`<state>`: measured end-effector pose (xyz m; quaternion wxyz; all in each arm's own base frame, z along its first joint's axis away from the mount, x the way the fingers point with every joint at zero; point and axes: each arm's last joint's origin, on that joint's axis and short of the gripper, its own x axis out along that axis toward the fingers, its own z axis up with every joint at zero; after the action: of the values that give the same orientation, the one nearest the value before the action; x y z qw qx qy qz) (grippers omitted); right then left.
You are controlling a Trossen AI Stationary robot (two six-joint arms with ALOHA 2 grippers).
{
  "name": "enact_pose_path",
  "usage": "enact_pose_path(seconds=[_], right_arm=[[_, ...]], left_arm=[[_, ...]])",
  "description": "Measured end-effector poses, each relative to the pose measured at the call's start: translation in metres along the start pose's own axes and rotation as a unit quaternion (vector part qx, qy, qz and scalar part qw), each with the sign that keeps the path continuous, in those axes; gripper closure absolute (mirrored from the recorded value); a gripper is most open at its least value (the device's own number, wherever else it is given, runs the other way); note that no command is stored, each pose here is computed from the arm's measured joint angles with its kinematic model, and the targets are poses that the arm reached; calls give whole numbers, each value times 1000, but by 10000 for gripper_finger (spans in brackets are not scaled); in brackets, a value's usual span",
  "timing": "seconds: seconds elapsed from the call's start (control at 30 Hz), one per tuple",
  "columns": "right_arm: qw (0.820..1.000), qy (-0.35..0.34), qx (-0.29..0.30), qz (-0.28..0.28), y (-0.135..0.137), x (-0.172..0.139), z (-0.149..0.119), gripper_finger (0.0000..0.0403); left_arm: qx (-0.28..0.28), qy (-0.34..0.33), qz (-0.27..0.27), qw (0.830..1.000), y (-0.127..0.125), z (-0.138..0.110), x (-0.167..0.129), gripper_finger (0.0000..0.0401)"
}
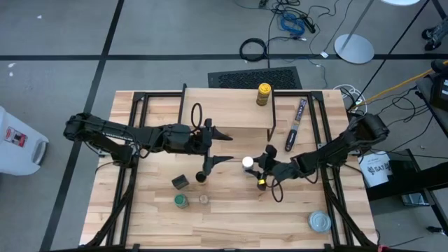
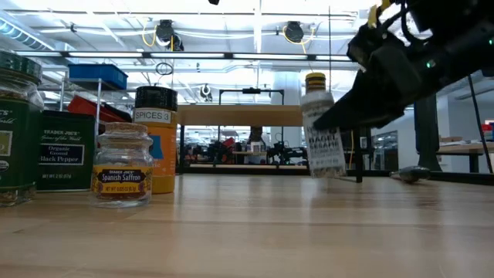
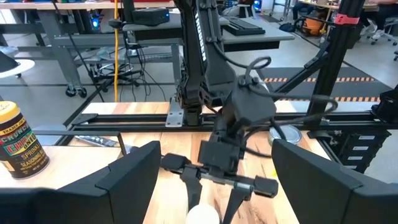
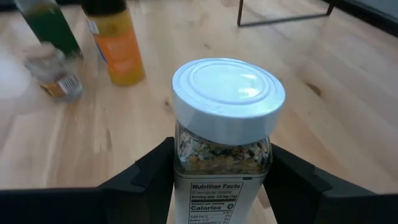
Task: Shelf spices
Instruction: Remove the white seasoning bottle from the shelf
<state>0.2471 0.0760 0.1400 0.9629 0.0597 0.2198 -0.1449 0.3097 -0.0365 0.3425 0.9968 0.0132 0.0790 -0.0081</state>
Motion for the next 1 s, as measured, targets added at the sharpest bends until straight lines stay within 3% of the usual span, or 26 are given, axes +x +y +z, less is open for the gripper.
enact_pose_path(seconds=[1.0], right_arm=[[1000,21,-2,-12,0,5,-9,204]], left_arm=[[0,0,0,1000,0,0,0,84]])
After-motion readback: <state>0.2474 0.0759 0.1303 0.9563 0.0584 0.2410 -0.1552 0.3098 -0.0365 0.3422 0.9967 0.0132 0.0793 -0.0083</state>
